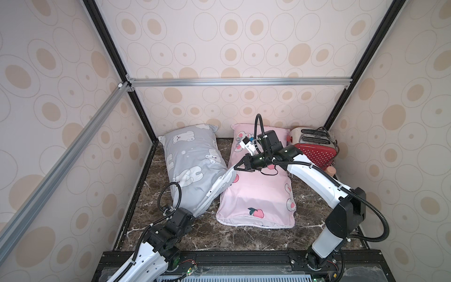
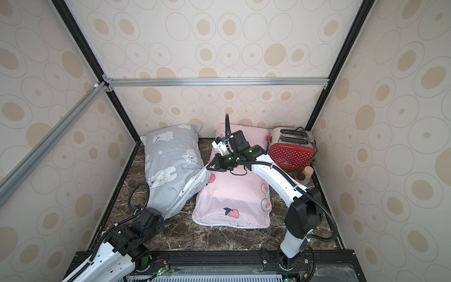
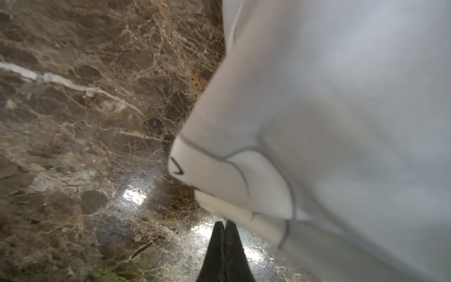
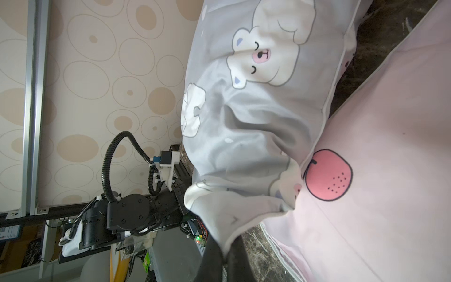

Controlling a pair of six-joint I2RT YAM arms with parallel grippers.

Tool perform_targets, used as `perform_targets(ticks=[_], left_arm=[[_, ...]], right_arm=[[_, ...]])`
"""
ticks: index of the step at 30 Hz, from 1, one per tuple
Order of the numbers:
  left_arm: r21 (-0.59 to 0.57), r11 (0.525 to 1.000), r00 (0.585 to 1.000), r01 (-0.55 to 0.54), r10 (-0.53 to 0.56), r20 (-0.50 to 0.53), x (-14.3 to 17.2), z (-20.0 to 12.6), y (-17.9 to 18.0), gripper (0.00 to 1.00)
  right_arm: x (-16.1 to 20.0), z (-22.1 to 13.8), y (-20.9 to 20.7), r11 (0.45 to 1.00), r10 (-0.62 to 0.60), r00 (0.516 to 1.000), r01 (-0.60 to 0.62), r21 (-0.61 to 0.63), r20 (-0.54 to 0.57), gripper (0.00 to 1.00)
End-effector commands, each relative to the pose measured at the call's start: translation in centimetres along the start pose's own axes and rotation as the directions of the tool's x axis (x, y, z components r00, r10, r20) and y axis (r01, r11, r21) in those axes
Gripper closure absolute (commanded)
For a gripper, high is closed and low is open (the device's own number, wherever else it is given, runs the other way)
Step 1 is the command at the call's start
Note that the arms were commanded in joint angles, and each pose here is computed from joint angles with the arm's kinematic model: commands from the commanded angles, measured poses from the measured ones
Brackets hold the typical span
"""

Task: Zip up pillowcases
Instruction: Zip the zipper on the pillowcase, then place the pillowcase at the center of the board, then move the pillowcase to the center of the board.

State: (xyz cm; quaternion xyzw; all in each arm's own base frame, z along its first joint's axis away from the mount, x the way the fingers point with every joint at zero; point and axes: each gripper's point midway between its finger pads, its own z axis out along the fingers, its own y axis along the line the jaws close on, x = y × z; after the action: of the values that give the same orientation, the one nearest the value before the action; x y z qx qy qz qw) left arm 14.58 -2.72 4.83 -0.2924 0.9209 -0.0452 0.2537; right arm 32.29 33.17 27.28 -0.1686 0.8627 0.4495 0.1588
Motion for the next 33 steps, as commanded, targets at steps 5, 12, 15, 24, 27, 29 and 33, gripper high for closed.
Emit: perform_targets(ticks=[5, 12, 15, 24, 27, 29, 33], left_arm=[[-0.109, 0.994, 1.000, -0.015, 0.017, 0.018, -0.2, -0.3, 2.3, 1.00], [-0.039, 0.994, 0.992, -0.102, 0.105, 0.069, -3.5, -3.3, -1.4, 0.68], [-0.025, 0.978, 0.975, -0.206, 0.207, 0.083, -6.5, -6.7, -5.0, 0.55], [0.210, 0.838, 0.863, -0.504, 0.498, 0.084, -6.5, -7.5, -22.4, 0.51], [0.253, 0.799, 0.835, -0.545, 0.544, 0.081, -3.9, -5.7, -26.4, 0.56], [0.292, 0.776, 0.822, -0.559, 0.565, 0.069, -1.9, -4.4, -28.6, 0.57], [0.322, 0.760, 0.801, -0.564, 0.599, -0.010, 2.0, 0.0, -29.7, 0.58]], right_arm=[[-1.6, -1.4, -0.8, 0.998, -0.050, 0.998, 0.049, 0.033, 0.038, 1.00], [2.8, -1.5, -4.2, 0.987, -0.009, 0.996, 0.023, 0.157, -0.089, 0.71], [5.9, -2.5, -6.8, 0.960, 0.037, 0.990, 0.003, 0.281, -0.137, 0.35], [15.0, -11.9, -16.1, 0.615, 0.296, 0.952, -0.132, 0.778, -0.072, 0.09], [18.0, -14.3, -16.9, 0.515, 0.358, 0.928, -0.103, 0.851, -0.104, 0.13], [19.8, -14.0, -16.4, 0.538, 0.376, 0.918, -0.108, 0.836, -0.123, 0.17], [23.0, -12.0, -15.4, 0.596, 0.419, 0.893, -0.137, 0.791, -0.162, 0.24]])
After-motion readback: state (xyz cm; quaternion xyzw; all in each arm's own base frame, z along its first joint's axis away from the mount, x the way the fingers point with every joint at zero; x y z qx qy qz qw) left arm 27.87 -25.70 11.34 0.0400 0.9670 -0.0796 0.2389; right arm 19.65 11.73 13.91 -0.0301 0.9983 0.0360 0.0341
